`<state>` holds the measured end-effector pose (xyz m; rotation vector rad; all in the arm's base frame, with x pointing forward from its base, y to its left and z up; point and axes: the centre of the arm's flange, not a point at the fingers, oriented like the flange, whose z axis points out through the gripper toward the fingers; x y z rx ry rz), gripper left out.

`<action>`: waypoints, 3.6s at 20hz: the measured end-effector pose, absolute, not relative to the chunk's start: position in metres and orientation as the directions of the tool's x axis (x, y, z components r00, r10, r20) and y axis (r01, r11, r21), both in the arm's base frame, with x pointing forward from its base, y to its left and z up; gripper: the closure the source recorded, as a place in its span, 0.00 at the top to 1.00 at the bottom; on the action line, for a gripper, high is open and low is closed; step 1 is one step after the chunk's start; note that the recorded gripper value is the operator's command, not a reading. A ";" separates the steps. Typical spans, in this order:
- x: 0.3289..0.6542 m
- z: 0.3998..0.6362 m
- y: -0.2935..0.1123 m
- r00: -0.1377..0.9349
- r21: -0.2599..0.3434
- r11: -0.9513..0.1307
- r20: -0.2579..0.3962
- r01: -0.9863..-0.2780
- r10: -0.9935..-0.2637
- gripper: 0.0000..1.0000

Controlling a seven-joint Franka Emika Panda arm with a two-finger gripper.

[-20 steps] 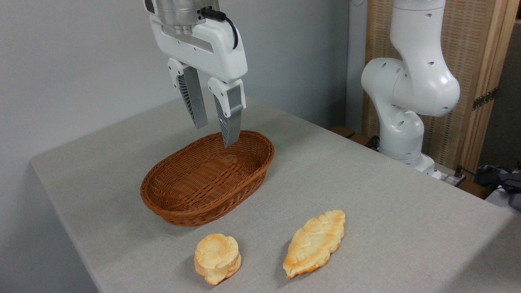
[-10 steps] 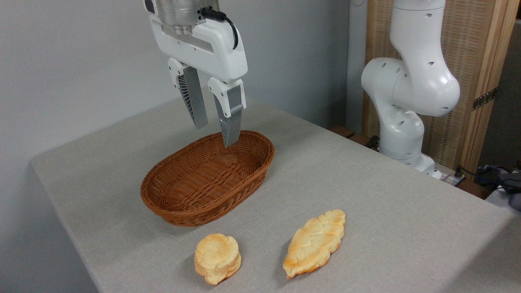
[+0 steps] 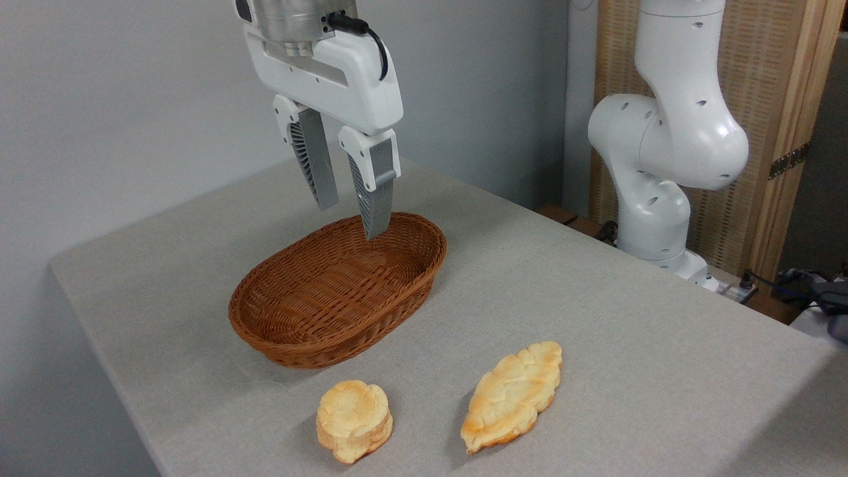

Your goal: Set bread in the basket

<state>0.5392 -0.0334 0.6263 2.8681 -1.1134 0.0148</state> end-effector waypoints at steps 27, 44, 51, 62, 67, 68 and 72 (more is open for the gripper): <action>0.540 0.616 -0.017 0.759 0.041 -0.758 0.054 -0.651 -0.649 1.00; 0.511 0.573 0.035 0.729 -0.037 -0.731 0.057 -0.681 -0.682 1.00; 0.481 0.538 0.092 0.716 -0.077 -0.712 -0.059 -0.698 -0.695 1.00; 0.463 0.472 0.141 0.747 -0.097 -0.741 -0.072 -0.665 -0.661 1.00; 0.465 0.458 0.111 0.771 -0.081 -0.767 -0.080 -0.637 -0.632 1.00; 0.466 0.456 0.106 0.772 -0.079 -0.768 -0.082 -0.635 -0.630 1.00; 0.464 0.448 0.100 0.772 -0.063 -0.770 -0.087 -0.635 -0.629 1.00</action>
